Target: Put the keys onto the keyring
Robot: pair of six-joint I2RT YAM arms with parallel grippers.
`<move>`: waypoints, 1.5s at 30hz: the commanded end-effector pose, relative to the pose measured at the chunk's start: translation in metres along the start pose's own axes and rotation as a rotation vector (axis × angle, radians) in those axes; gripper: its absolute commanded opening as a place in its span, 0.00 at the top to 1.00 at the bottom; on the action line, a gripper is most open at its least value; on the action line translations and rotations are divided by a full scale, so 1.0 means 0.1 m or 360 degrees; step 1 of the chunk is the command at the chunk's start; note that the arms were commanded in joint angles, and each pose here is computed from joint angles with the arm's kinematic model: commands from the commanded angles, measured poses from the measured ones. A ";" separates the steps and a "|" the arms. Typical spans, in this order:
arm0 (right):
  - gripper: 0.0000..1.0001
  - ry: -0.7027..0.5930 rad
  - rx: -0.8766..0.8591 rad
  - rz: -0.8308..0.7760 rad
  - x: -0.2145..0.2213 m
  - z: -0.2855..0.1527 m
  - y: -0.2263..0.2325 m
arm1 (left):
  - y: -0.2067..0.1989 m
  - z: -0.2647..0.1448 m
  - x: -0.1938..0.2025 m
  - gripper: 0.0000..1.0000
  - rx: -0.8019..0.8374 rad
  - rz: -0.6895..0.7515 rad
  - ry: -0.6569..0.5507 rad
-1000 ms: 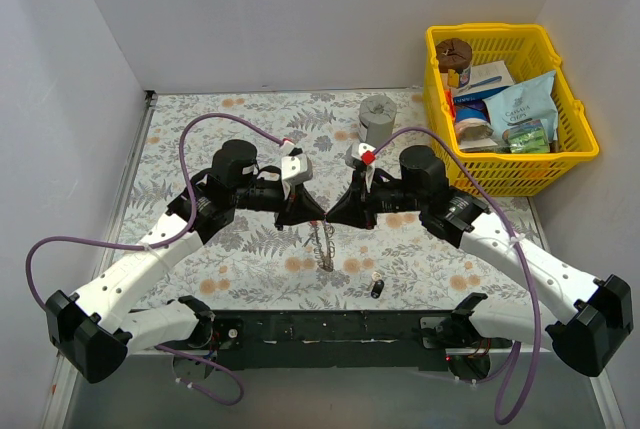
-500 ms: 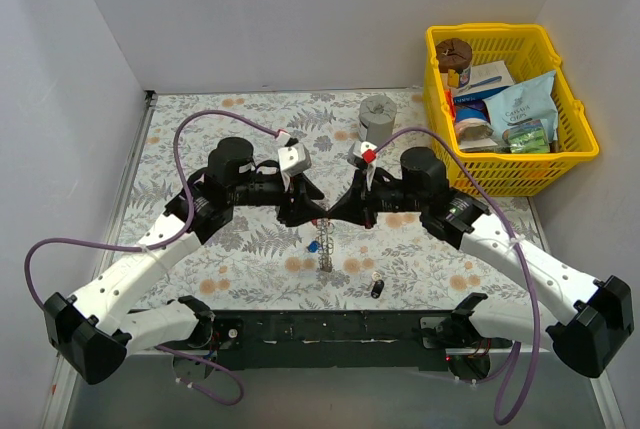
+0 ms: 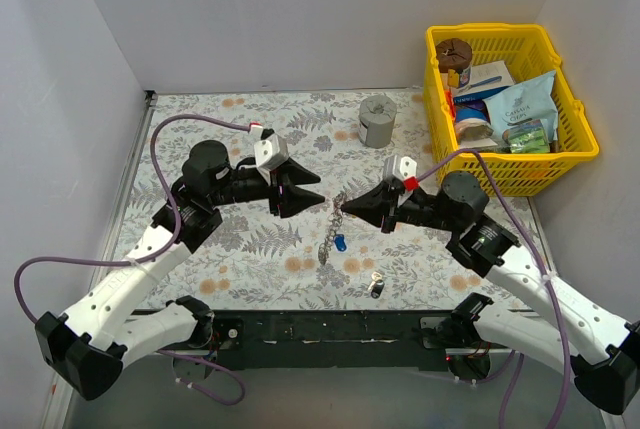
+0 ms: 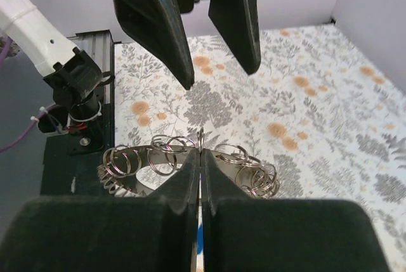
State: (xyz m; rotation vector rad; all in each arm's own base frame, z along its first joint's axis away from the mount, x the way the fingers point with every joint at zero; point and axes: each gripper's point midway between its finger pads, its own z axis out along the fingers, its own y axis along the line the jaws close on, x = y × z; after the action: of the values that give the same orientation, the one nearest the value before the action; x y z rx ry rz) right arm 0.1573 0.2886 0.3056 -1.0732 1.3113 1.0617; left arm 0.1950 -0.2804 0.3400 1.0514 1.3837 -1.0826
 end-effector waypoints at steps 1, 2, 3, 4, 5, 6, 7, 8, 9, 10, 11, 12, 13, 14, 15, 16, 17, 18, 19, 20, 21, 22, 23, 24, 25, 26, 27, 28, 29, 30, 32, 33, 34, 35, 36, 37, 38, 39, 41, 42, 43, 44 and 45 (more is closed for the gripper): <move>0.99 -0.0291 -0.0076 -0.0375 -0.42 -0.10 0.12 | -0.21 -0.06 -0.15 0.56 0.0146 0.0141 -0.0156; 0.99 -0.0349 -0.0081 -0.0410 -0.50 -0.12 0.15 | -0.24 -0.06 -0.17 0.57 0.0168 0.0181 -0.0210; 0.99 -0.0367 -0.0076 -0.0413 -0.49 -0.13 0.16 | -0.26 -0.08 -0.19 0.57 0.0167 0.0191 -0.0251; 0.99 -0.0413 -0.0095 -0.0416 -0.54 -0.17 0.21 | -0.30 -0.12 -0.25 0.55 0.0168 0.0211 -0.0304; 0.99 -0.0469 -0.0090 -0.0443 -0.61 -0.20 0.23 | -0.32 -0.13 -0.28 0.53 0.0177 0.0226 -0.0369; 0.99 -0.0497 -0.0098 -0.0443 -0.63 -0.21 0.25 | -0.39 -0.14 -0.30 0.52 0.0228 0.0244 -0.0396; 0.99 -0.0509 -0.0112 -0.0436 -0.61 -0.22 0.27 | -0.40 -0.14 -0.31 0.52 0.0249 0.0252 -0.0415; 0.99 -0.0544 -0.0131 -0.0451 -0.65 -0.24 0.30 | -0.42 -0.14 -0.34 0.52 0.0271 0.0275 -0.0444; 0.99 -0.0550 -0.0149 -0.0453 -0.65 -0.24 0.32 | -0.46 -0.13 -0.32 0.51 0.0320 0.0252 -0.0433; 0.99 -0.0548 -0.0171 -0.0441 -0.64 -0.23 0.34 | -0.46 -0.11 -0.32 0.52 0.0341 0.0241 -0.0426; 0.99 -0.0574 -0.0176 -0.0463 -0.68 -0.23 0.35 | -0.46 -0.08 -0.28 0.53 0.0373 0.0225 -0.0401; 0.99 -0.0573 -0.0190 -0.0428 -0.67 -0.23 0.36 | -0.51 -0.07 -0.26 0.55 0.0442 0.0205 -0.0380; 0.99 -0.0573 -0.0210 -0.0415 -0.67 -0.22 0.38 | -0.53 -0.07 -0.26 0.56 0.0463 0.0195 -0.0382; 0.99 -0.0581 -0.0213 -0.0418 -0.68 -0.21 0.38 | -0.52 -0.05 -0.28 0.57 0.0472 0.0199 -0.0397; 0.99 -0.0588 -0.0215 -0.0415 -0.69 -0.21 0.38 | -0.52 -0.05 -0.28 0.61 0.0481 0.0198 -0.0400; 0.99 -0.0587 -0.0219 -0.0406 -0.68 -0.21 0.38 | -0.53 -0.04 -0.28 0.62 0.0485 0.0191 -0.0403; 0.99 -0.0592 -0.0220 -0.0408 -0.68 -0.21 0.38 | -0.52 -0.04 -0.28 0.64 0.0479 0.0193 -0.0409; 0.99 -0.0598 -0.0213 -0.0396 -0.68 -0.21 0.38 | -0.51 -0.03 -0.27 0.66 0.0475 0.0186 -0.0408; 0.99 -0.0619 -0.0211 -0.0400 -0.70 -0.22 0.38 | -0.50 -0.03 -0.28 0.68 0.0466 0.0183 -0.0419; 0.99 -0.0619 -0.0210 -0.0393 -0.68 -0.22 0.38 | -0.50 -0.03 -0.29 0.69 0.0467 0.0178 -0.0426; 0.99 -0.0619 -0.0211 -0.0388 -0.68 -0.22 0.38 | -0.50 -0.03 -0.29 0.70 0.0473 0.0173 -0.0432; 0.99 -0.0615 -0.0211 -0.0382 -0.67 -0.21 0.38 | -0.52 -0.03 -0.30 0.70 0.0483 0.0159 -0.0446; 0.99 -0.0615 -0.0211 -0.0382 -0.67 -0.21 0.38 | -0.53 -0.03 -0.31 0.71 0.0491 0.0155 -0.0450; 0.99 -0.0609 -0.0212 -0.0371 -0.65 -0.21 0.37 | -0.52 -0.01 -0.30 0.73 0.0497 0.0138 -0.0445; 0.99 -0.0609 -0.0210 -0.0370 -0.66 -0.21 0.37 | -0.53 0.00 -0.31 0.73 0.0509 0.0134 -0.0442; 0.99 -0.0611 -0.0210 -0.0368 -0.66 -0.20 0.37 | -0.54 0.02 -0.30 0.74 0.0522 0.0127 -0.0434; 0.99 -0.0607 -0.0203 -0.0363 -0.65 -0.20 0.36 | -0.55 0.03 -0.29 0.75 0.0531 0.0125 -0.0429; 0.99 -0.0607 -0.0198 -0.0362 -0.65 -0.20 0.35 | -0.56 0.05 -0.27 0.76 0.0543 0.0113 -0.0414; 0.99 -0.0610 -0.0196 -0.0363 -0.65 -0.20 0.35 | -0.56 0.06 -0.27 0.77 0.0543 0.0124 -0.0415; 0.99 -0.0613 -0.0189 -0.0366 -0.66 -0.21 0.35 | -0.56 0.07 -0.27 0.78 0.0544 0.0120 -0.0411; 0.99 -0.0612 -0.0184 -0.0363 -0.65 -0.20 0.34 | -0.56 0.09 -0.25 0.78 0.0543 0.0112 -0.0399; 0.99 -0.0609 -0.0179 -0.0360 -0.64 -0.20 0.33 | -0.56 0.09 -0.24 0.78 0.0545 0.0103 -0.0394; 0.99 -0.0609 -0.0179 -0.0359 -0.65 -0.20 0.34 | -0.57 0.10 -0.24 0.78 0.0552 0.0101 -0.0391; 0.99 -0.0606 -0.0176 -0.0356 -0.64 -0.19 0.33 | -0.59 0.10 -0.24 0.78 0.0562 0.0104 -0.0391; 0.99 -0.0604 -0.0176 -0.0354 -0.63 -0.19 0.33 | -0.61 0.10 -0.23 0.78 0.0580 0.0106 -0.0385; 0.99 -0.0600 -0.0176 -0.0351 -0.63 -0.19 0.33 | -0.62 0.10 -0.22 0.78 0.0587 0.0109 -0.0383; 0.99 -0.0600 -0.0176 -0.0351 -0.63 -0.19 0.33 | -0.63 0.10 -0.21 0.77 0.0588 0.0112 -0.0383; 0.99 -0.0602 -0.0177 -0.0350 -0.63 -0.19 0.33 | -0.63 0.10 -0.21 0.77 0.0584 0.0123 -0.0385; 0.99 -0.0601 -0.0174 -0.0348 -0.63 -0.19 0.33 | -0.63 0.12 -0.16 0.77 0.0589 0.0103 -0.0354; 0.99 -0.0601 -0.0172 -0.0348 -0.63 -0.19 0.32 | -0.63 0.13 -0.15 0.78 0.0592 0.0101 -0.0345; 0.99 -0.0600 -0.0167 -0.0345 -0.62 -0.19 0.32 | -0.64 0.14 -0.14 0.78 0.0597 0.0102 -0.0338; 0.99 -0.0600 -0.0165 -0.0345 -0.62 -0.19 0.31 | -0.64 0.15 -0.12 0.78 0.0602 0.0093 -0.0333; 0.99 -0.0599 -0.0161 -0.0340 -0.62 -0.19 0.31 | -0.65 0.15 -0.12 0.78 0.0608 0.0092 -0.0329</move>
State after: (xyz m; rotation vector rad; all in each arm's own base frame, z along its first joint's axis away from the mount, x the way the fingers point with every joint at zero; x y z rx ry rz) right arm 0.1216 0.2822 0.3400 -1.0612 0.9293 1.1541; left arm 0.1437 -0.3068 0.3508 1.1621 1.0213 -1.3957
